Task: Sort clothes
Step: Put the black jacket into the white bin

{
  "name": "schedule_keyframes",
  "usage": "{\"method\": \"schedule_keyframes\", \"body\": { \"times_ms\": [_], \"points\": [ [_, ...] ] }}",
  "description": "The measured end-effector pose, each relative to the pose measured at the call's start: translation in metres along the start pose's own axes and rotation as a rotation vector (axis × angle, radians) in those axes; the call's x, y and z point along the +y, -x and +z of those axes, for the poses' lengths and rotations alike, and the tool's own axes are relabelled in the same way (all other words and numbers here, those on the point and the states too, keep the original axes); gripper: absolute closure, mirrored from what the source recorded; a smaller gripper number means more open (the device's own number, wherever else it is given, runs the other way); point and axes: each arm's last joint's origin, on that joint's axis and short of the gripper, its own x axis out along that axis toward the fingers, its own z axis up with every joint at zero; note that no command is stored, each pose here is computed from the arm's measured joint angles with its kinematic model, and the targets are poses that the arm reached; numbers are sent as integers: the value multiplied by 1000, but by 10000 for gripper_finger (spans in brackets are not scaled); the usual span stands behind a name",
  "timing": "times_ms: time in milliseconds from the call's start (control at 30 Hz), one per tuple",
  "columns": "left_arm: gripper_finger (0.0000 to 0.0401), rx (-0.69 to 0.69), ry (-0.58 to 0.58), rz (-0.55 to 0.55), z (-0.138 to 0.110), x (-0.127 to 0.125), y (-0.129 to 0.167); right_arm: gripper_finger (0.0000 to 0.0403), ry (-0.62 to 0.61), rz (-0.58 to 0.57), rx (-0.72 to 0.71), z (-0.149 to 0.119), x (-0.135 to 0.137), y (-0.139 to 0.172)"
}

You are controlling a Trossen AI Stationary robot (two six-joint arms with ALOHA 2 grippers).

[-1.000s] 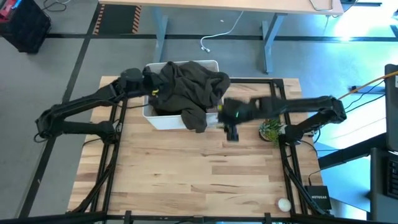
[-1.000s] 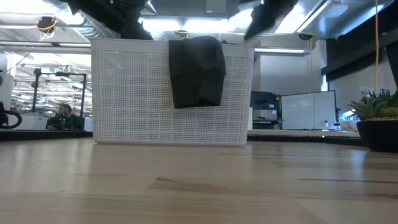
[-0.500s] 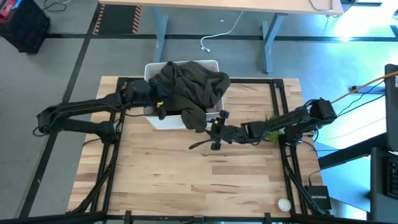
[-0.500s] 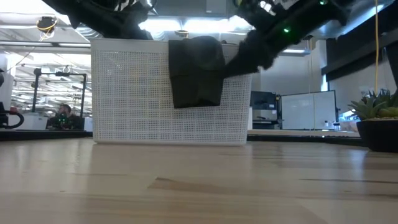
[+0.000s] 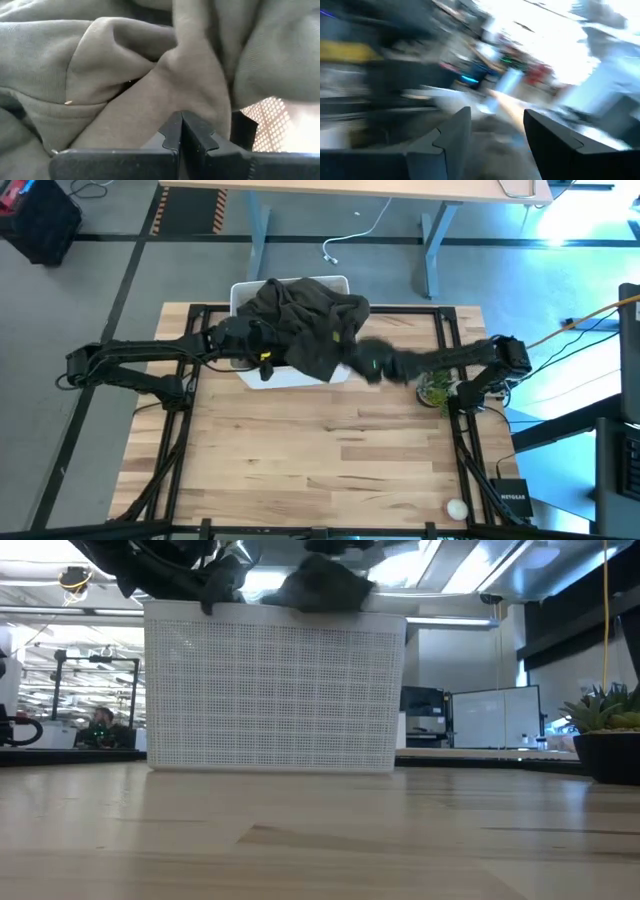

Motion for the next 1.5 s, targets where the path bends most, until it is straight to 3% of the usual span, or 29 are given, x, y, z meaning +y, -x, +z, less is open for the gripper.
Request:
{"method": "schedule_keyframes", "body": {
  "times_ms": [133,233,367,500,567,700,867,1000,1233,1400,1500],
  "points": [
    [399,2,0,2,0,0,1,205,128,-196,209,4,-48,-22],
    [399,-26,-11,11,3,0,8,205,235,-217,389,5,-64,-20],
    [400,-51,-41,27,9,1,24,205,208,17,448,12,-56,8],
    [400,-174,-51,25,26,1,44,205,125,447,447,17,-37,42],
    [400,-192,-59,24,27,1,49,205,88,596,470,16,-25,53],
    [400,-177,-68,24,26,1,48,205,19,673,430,10,3,61],
    [400,-115,-52,17,20,1,40,205,-38,620,495,-10,27,74],
    [400,-90,-51,15,17,1,35,205,-117,536,554,-43,47,81],
    [400,-58,-42,12,14,1,26,205,-383,418,364,-69,65,72],
    [400,-38,-38,12,12,1,20,205,-404,342,354,-80,72,58],
    [400,-35,-39,10,12,0,19,222,-420,370,339,-81,75,56]
  ]
}}
